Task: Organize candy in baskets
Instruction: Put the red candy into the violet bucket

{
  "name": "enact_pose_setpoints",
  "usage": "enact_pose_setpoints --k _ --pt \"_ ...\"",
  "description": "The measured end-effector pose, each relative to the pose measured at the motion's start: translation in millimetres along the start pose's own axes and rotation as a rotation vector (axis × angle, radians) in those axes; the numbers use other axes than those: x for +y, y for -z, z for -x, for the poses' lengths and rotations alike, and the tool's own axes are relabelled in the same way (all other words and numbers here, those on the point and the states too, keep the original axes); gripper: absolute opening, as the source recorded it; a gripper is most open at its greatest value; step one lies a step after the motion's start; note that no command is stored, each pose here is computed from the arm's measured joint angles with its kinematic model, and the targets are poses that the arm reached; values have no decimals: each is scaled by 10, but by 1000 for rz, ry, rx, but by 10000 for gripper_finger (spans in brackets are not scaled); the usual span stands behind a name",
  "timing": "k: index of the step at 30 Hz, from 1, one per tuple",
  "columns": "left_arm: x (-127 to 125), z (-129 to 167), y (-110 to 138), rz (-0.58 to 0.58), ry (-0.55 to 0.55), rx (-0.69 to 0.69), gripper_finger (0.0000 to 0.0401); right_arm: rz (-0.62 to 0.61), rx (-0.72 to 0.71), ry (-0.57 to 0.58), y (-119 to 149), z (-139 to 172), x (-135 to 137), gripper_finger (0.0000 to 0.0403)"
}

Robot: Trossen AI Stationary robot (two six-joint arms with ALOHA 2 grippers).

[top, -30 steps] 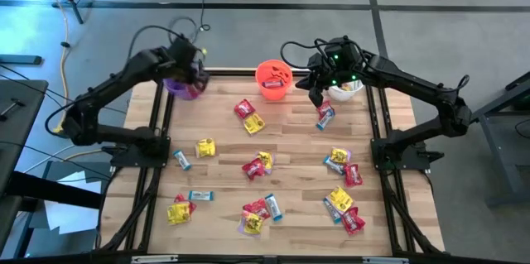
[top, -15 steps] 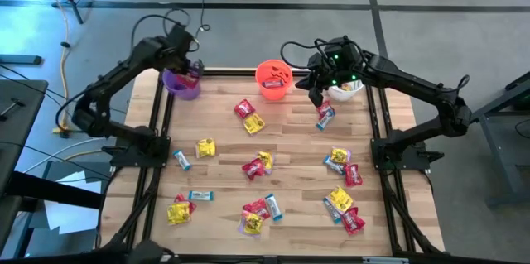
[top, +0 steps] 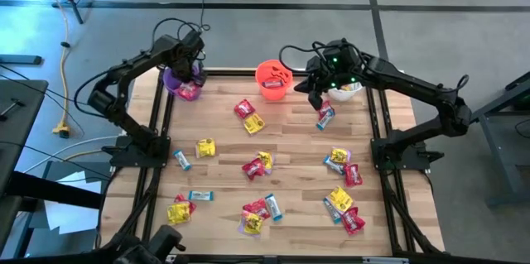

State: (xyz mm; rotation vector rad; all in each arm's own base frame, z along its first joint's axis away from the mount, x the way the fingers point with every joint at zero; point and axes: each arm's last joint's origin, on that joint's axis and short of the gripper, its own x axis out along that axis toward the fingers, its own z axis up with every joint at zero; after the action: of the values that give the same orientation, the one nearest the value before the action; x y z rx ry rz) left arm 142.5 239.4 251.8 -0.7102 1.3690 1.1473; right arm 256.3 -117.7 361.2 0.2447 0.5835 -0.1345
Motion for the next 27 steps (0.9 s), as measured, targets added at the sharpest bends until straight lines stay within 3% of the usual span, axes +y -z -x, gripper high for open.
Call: enact_pose_setpoints --k 10,16,27 --pt "282 450 -228 79 -30 -178 0 3 0 -1 0 -1 4 0" --pt "415 269 -317 72 -52 -110 0 3 0 -1 0 -1 4 0" --pt "205 -154 -503 7 10 19 0 7 0 -1 0 -1 4 0"
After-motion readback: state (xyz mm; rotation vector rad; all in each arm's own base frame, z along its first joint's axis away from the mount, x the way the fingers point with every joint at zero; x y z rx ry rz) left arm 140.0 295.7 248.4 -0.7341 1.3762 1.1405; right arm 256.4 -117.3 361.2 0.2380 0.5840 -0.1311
